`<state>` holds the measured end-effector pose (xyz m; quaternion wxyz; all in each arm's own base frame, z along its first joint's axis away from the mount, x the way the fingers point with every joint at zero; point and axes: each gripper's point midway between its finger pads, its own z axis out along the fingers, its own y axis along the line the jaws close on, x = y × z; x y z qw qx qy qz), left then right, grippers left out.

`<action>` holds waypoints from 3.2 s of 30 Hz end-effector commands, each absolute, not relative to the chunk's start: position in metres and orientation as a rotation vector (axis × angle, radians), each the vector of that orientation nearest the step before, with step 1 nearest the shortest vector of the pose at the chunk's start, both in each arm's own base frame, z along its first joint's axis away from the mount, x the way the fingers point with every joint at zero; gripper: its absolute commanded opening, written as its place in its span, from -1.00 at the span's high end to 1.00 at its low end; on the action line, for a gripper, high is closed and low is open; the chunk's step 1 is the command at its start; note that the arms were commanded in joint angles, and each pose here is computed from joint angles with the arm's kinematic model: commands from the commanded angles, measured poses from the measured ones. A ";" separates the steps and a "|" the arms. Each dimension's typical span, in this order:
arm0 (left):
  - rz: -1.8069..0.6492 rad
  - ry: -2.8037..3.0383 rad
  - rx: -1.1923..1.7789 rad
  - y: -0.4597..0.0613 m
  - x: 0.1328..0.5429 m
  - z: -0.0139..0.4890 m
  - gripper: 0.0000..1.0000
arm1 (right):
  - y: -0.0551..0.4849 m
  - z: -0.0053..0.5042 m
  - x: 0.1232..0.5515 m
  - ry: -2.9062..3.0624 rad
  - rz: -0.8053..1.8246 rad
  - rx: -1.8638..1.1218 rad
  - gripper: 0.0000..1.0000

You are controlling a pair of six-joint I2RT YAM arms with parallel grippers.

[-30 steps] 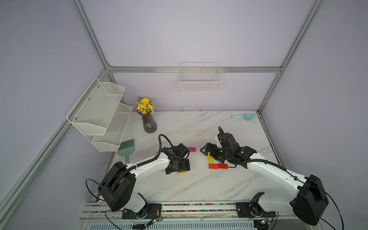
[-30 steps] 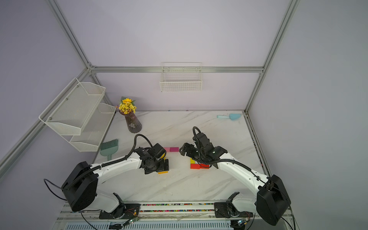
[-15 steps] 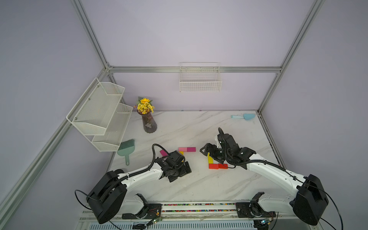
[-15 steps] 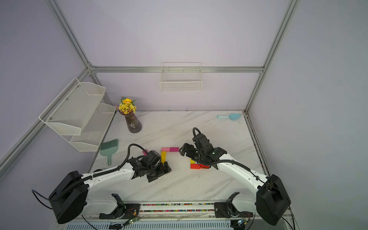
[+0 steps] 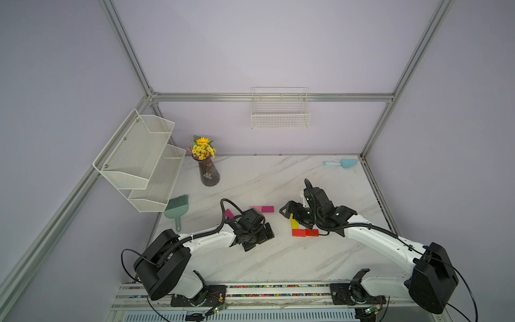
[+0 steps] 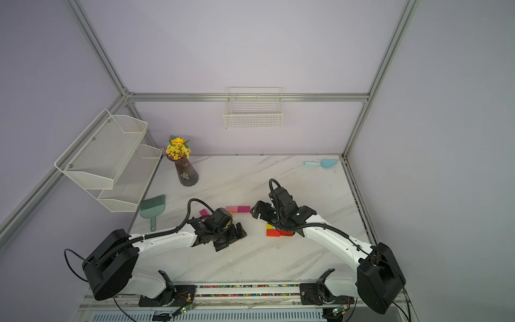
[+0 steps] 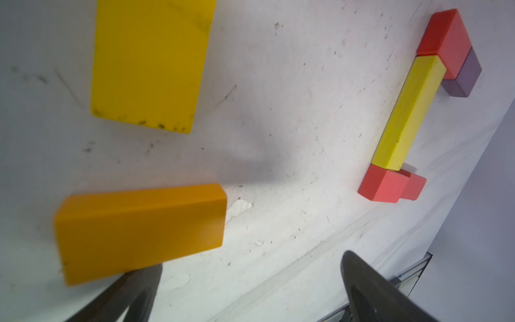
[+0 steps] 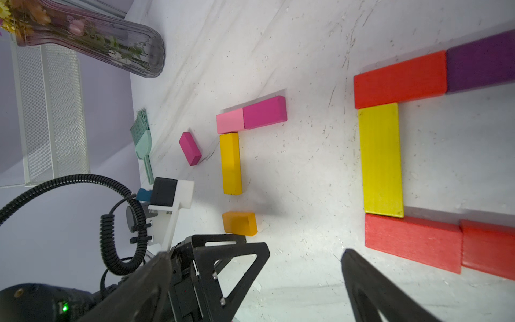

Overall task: Assemble the letter c with building blocks
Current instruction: Adjust the building block at the center of the board.

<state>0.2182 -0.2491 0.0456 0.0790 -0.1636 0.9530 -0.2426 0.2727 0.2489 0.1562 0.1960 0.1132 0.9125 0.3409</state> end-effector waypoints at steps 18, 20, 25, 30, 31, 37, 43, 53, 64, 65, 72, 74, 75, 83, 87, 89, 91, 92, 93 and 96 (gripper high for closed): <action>-0.741 2.792 -0.468 -0.235 0.227 0.080 -1.00 | 0.254 0.165 0.278 2.535 0.967 0.309 -0.94; -0.726 2.768 -0.501 -0.226 0.227 0.086 -1.00 | 0.255 0.164 0.278 2.535 0.970 0.310 -0.95; -0.795 2.731 -0.512 -0.227 0.228 0.095 -1.00 | 0.256 0.160 0.278 2.544 0.971 0.318 -0.95; -0.850 2.748 -0.531 -0.237 0.227 0.085 -1.00 | 0.256 0.158 0.278 2.550 0.972 0.321 -0.95; -0.849 2.752 -0.535 -0.237 0.227 0.083 -1.00 | 0.256 0.158 0.278 2.550 0.971 0.319 -0.95; -0.858 2.764 -0.562 -0.242 0.226 0.069 -1.00 | 0.258 0.156 0.279 2.556 0.972 0.313 -0.95; -0.865 2.779 -0.575 -0.248 0.229 0.059 -1.00 | 0.261 0.154 0.280 2.564 0.977 0.308 -0.94; -0.856 2.790 -0.595 -0.254 0.234 0.045 -1.00 | 0.264 0.153 0.280 2.576 0.985 0.296 -0.95; -0.868 2.791 -0.582 -0.257 0.237 0.049 -1.00 | 0.263 0.148 0.278 2.586 0.982 0.294 -0.95; -0.879 2.788 -0.578 -0.258 0.236 0.052 -1.00 | 0.263 0.149 0.279 2.584 0.981 0.293 -0.95; -0.825 2.731 -0.577 -0.235 0.235 0.085 -1.00 | 0.263 0.151 0.278 2.577 0.991 0.287 -0.95; -0.788 2.711 -0.609 -0.221 0.235 0.090 -1.00 | 0.264 0.151 0.277 2.579 0.999 0.281 -0.95; -0.777 2.706 -0.623 -0.215 0.236 0.090 -1.00 | 0.265 0.151 0.277 2.579 1.004 0.279 -0.95; -0.761 2.683 -0.705 -0.187 0.238 0.082 -1.00 | 0.274 0.150 0.273 2.589 1.072 0.258 -0.95; -0.761 2.674 -0.726 -0.182 0.239 0.078 -1.00 | 0.279 0.134 0.266 2.625 1.075 0.276 -0.95; -0.784 2.667 -0.738 -0.183 0.239 0.075 -1.00 | 0.283 0.129 0.260 2.629 1.075 0.279 -0.95; -0.800 2.666 -0.746 -0.183 0.238 0.071 -1.00 | 0.288 0.123 0.254 2.630 1.065 0.284 -0.94; -0.807 2.670 -0.744 -0.183 0.238 0.070 -1.00 | 0.290 0.120 0.251 2.627 1.065 0.291 -0.95; -0.809 2.675 -0.745 -0.183 0.237 0.069 -1.00 | 0.291 0.118 0.249 2.624 1.066 0.307 -0.95; -0.840 2.676 -0.727 -0.187 0.237 0.070 -1.00 | 0.292 0.108 0.242 2.601 1.060 0.364 -0.94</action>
